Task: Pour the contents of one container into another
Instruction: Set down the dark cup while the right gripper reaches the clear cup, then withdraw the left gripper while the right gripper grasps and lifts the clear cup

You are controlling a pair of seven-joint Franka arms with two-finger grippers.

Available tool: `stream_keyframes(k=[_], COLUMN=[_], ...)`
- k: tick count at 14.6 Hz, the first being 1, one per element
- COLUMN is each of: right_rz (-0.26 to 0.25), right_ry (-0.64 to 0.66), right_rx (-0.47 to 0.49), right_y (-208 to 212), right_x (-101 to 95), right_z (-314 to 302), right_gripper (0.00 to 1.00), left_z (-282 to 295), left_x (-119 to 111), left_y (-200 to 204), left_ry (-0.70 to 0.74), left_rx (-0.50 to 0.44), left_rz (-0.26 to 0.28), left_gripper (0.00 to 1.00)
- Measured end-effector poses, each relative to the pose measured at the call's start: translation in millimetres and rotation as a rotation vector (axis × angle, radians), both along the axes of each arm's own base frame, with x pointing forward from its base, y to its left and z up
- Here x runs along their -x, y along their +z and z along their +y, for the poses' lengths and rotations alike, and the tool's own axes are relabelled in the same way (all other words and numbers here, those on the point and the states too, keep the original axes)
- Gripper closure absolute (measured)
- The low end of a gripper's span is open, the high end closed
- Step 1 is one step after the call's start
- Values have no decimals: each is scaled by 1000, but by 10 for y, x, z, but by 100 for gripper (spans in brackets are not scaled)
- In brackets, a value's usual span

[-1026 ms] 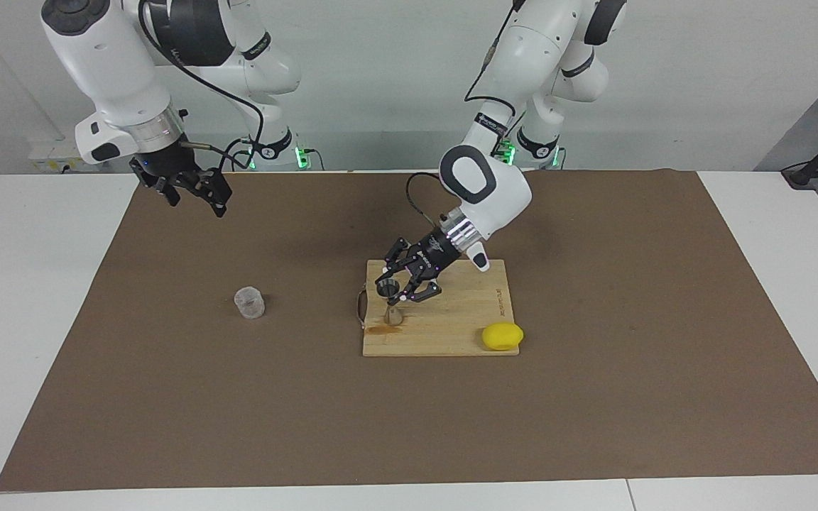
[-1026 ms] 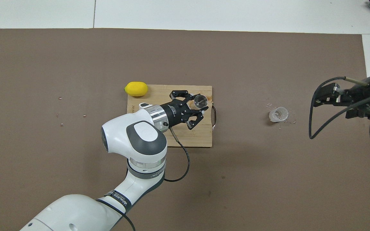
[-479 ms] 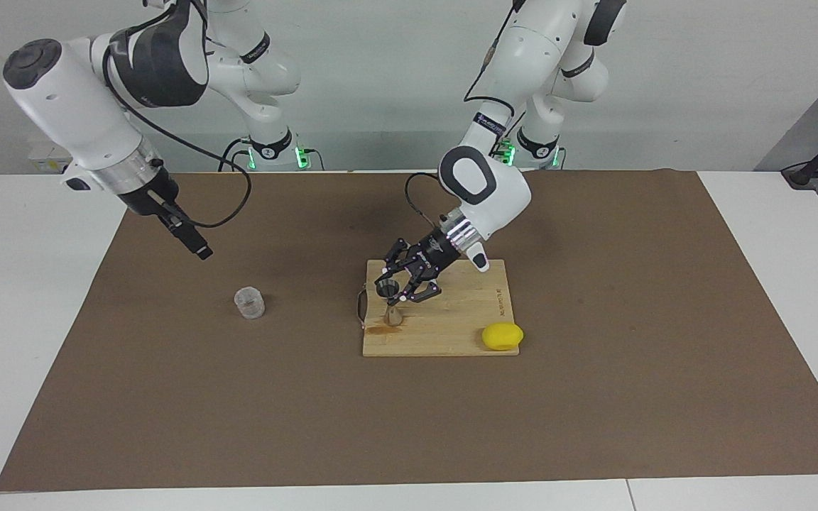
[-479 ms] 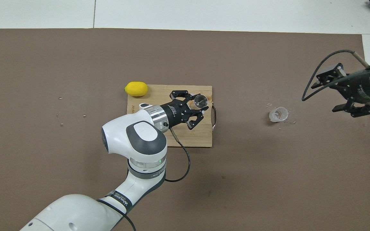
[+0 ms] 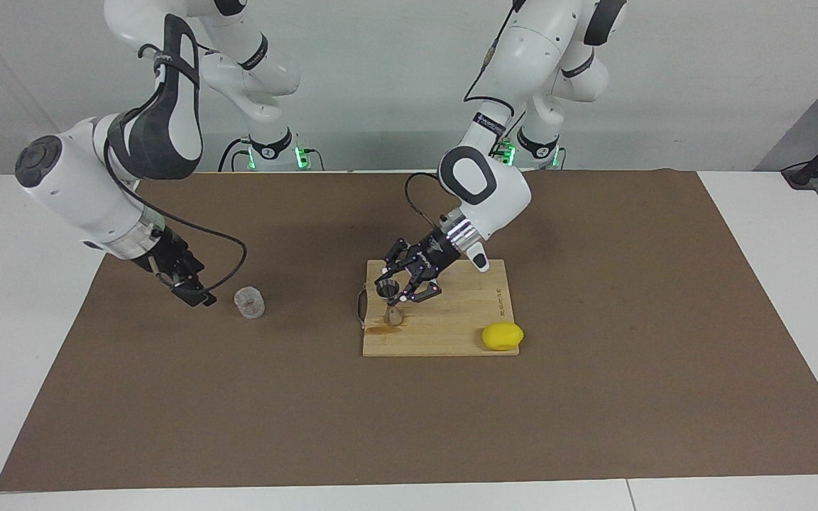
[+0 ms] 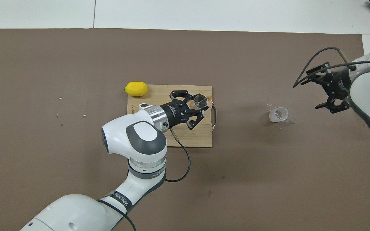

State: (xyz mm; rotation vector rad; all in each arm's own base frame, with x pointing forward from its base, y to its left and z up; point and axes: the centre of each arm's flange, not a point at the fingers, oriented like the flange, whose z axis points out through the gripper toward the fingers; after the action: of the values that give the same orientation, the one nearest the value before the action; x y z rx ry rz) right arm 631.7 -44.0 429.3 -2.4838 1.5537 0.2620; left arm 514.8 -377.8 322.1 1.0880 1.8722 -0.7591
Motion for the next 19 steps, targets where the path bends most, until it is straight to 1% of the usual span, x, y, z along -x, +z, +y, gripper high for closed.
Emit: stream_keyframes(k=[1, 2, 3, 4, 6, 9, 12, 15, 17, 19], right_rz=[12, 19, 22, 25, 46, 97, 136, 170, 181, 194], right_ry=[-23, -49, -69, -81, -118, -197, -251, -267, -272, -265], right_rx=[-11, -29, -45, -53, -85, -165, -256, -301, -329, -335], right_y=[-97, -179, -254, -329, -497, -859, -1206, -1408, -1550, -1658], right_x=[-20, -42, -62, -77, -87, -61, -32, 56, 136, 219], right_z=[-40, -63, -82, -100, -134, -354, -484, -417, -352, -310], right_gripper=[5, 4, 3, 3, 3, 1, 0, 0, 0, 0], left_z=[0, 0, 0, -1, -3, -69, -128, -108, -48, 74], left_x=[0, 1, 1, 1, 2, 13, 11, -17, -53, -135], left_y=[-11, -15, -15, -15, -15, 22, 123, 339, 488, 608], left_ry=[-1, -1, -1, -1, -4, -38, -60, -55, -46, -40], left_rx=[-1, -2, -2, -2, -2, 24, 53, 69, 77, 65], left_rz=[1, 1, 1, 0, -2, -10, -22, -53, -76, -108], left_gripper=[21, 8, 0, 0, 0, 0, 0, 0, 0, 0])
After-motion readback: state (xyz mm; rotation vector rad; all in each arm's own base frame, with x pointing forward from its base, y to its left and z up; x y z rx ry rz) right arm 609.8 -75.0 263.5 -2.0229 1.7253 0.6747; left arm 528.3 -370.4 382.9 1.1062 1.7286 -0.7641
